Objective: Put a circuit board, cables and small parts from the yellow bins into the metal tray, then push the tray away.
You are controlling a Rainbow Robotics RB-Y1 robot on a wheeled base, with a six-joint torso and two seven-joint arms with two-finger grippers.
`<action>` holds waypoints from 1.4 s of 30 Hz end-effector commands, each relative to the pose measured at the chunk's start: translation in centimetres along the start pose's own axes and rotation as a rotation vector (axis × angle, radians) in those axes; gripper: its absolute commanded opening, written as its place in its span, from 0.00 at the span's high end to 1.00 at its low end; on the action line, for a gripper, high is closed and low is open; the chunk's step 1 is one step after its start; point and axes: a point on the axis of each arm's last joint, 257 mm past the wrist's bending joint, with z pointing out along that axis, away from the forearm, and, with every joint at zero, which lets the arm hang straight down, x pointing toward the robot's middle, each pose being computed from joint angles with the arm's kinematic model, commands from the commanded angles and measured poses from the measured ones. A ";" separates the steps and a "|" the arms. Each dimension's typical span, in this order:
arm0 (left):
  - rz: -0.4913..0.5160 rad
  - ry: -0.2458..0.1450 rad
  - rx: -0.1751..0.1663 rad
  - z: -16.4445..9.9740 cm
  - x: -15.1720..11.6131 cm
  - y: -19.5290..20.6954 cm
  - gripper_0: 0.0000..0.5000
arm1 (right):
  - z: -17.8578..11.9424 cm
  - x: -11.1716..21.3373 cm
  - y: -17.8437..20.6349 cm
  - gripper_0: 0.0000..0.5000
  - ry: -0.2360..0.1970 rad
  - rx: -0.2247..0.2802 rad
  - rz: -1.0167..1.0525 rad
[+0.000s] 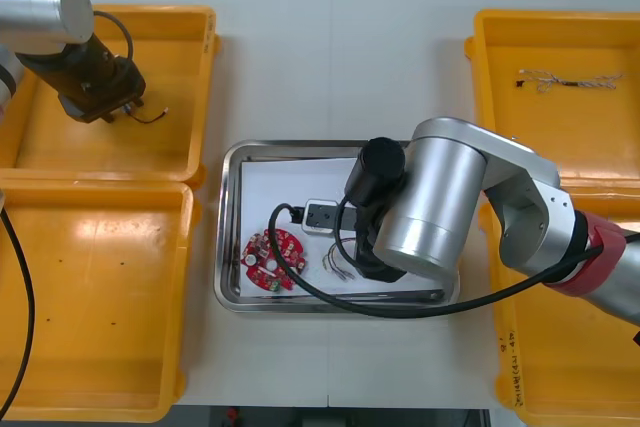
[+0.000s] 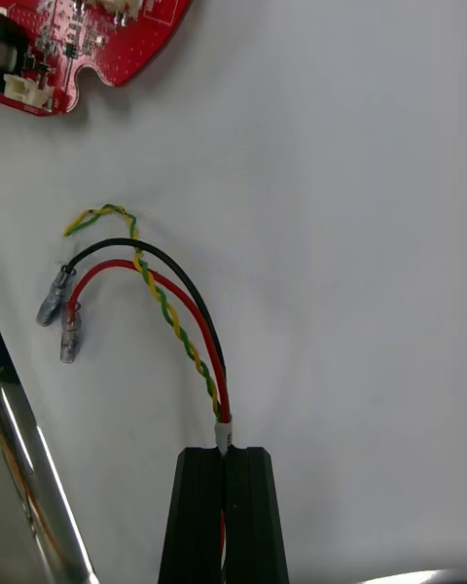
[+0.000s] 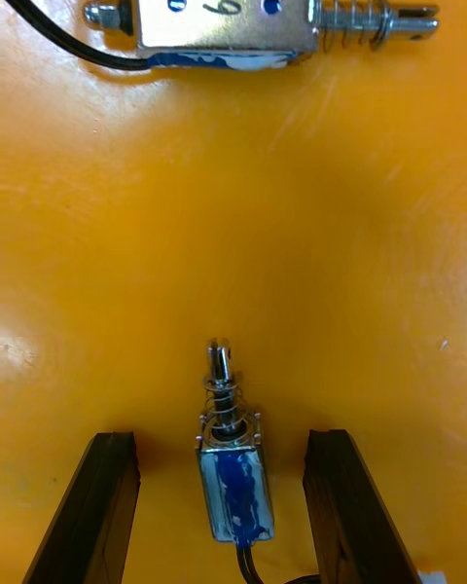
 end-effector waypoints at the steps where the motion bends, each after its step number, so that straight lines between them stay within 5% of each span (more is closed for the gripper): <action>1: 0.092 -0.050 0.063 -1.7 -1.7 -3.4 0.00 | 0.7 -0.3 2.0 1.00 -0.006 -0.025 0.015; 7: 0.093 -0.055 0.062 -1.6 -1.7 -3.3 0.00 | 1.4 0.4 2.5 1.00 0.019 -0.039 0.020; 9: 0.096 -0.054 0.063 -1.6 -1.7 -3.4 0.35 | 1.4 0.4 2.4 0.99 0.020 -0.035 0.021; 10: 0.097 -0.052 0.063 -1.5 -1.6 -3.4 0.82 | 1.4 0.4 2.3 0.91 0.020 -0.033 0.021; 11: 0.100 -0.051 0.063 -1.5 -1.6 -3.4 1.00 | 1.4 0.4 2.2 0.84 0.021 -0.029 0.024; 13: 0.104 -0.050 0.060 -1.5 -1.5 -3.4 1.00 | 1.4 0.4 2.0 0.73 0.020 -0.021 0.025; 17: 0.115 -0.050 0.052 -1.3 -1.4 -3.3 1.00 | 1.4 0.5 1.5 0.00 0.024 -0.004 0.028; 31: 0.172 -0.027 0.029 -3.8 -0.8 -4.0 1.00 | 0.0 0.1 -0.2 0.00 0.000 0.013 0.073; 42: 0.215 0.023 -0.012 -8.3 0.3 -3.3 1.00 | -6.5 0.7 -2.9 0.00 0.023 0.019 0.108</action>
